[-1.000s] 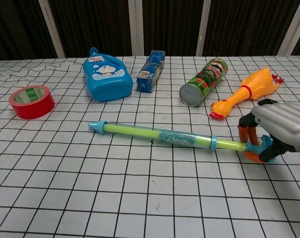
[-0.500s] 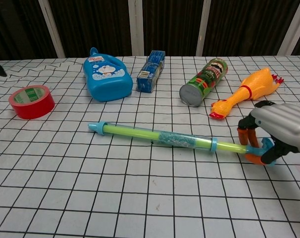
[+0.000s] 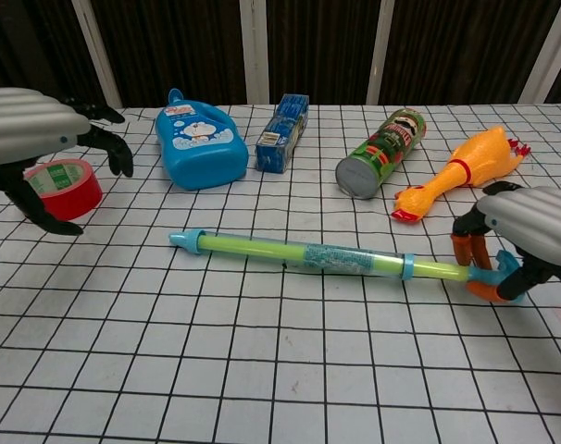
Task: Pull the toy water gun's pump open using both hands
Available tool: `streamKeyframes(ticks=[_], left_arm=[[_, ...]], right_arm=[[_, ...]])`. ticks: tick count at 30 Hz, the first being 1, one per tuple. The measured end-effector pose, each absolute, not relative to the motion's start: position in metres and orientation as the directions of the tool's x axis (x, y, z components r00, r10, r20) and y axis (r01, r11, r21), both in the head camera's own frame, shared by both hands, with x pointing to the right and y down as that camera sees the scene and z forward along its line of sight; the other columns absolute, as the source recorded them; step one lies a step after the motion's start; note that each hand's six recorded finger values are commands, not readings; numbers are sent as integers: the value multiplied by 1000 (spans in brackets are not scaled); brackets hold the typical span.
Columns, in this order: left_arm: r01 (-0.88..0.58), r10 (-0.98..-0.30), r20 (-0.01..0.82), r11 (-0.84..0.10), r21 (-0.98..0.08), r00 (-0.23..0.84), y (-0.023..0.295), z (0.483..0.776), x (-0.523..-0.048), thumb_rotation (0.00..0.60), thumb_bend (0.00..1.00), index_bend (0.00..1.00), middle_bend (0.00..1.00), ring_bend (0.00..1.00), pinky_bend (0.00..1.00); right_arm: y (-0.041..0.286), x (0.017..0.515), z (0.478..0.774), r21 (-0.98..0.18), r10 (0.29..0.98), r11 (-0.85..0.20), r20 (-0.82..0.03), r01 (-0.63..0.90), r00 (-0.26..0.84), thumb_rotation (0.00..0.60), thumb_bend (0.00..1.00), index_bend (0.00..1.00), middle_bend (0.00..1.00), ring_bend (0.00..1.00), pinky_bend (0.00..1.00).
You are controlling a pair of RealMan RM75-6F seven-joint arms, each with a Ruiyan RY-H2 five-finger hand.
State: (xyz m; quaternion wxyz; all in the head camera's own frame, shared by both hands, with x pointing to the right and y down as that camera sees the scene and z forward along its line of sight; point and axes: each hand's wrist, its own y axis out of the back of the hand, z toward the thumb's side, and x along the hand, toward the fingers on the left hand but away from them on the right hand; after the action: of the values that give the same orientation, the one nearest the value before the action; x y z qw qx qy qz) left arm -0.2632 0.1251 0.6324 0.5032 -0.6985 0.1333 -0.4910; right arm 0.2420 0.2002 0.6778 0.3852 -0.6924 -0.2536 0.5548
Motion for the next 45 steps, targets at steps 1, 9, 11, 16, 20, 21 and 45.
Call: streamKeyframes(ticks=[1, 9, 11, 16, 20, 21, 45], left_arm=[[309, -676, 555, -461, -832, 485, 125, 636, -259, 600, 293, 312, 314, 18, 5], [322, -651, 567, -467, -823, 505, 129, 660, -222, 600, 372, 318, 320, 27, 5], [318, -649, 565, -468, -825, 509, 130, 662, -216, 600, 390, 322, 323, 27, 5], [320, -641, 565, -468, -824, 519, 132, 670, -196, 600, 402, 327, 326, 27, 5], [327, -637, 576, -476, -817, 512, 136, 680, -185, 600, 402, 331, 329, 27, 5], [330, -638, 580, -478, -814, 507, 137, 683, -183, 600, 402, 332, 330, 27, 5], [286, -656, 573, -501, -817, 490, 145, 703, -159, 600, 429, 447, 447, 72, 18]], right_arm=[[200, 242, 678, -815, 778, -575, -573, -77, 256, 600, 494, 735, 620, 222, 0], [200, 243, 678, -815, 777, -575, -573, -78, 259, 600, 493, 735, 620, 222, 0], [199, 244, 678, -814, 777, -576, -574, -78, 259, 600, 493, 735, 620, 222, 0], [199, 248, 680, -811, 775, -579, -579, -82, 255, 600, 494, 735, 620, 222, 0], [199, 250, 680, -810, 774, -581, -581, -81, 253, 600, 494, 735, 620, 222, 0], [199, 250, 680, -810, 774, -582, -580, -79, 253, 600, 495, 735, 620, 222, 0], [195, 250, 677, -816, 774, -571, -571, -88, 271, 600, 501, 735, 620, 222, 0]])
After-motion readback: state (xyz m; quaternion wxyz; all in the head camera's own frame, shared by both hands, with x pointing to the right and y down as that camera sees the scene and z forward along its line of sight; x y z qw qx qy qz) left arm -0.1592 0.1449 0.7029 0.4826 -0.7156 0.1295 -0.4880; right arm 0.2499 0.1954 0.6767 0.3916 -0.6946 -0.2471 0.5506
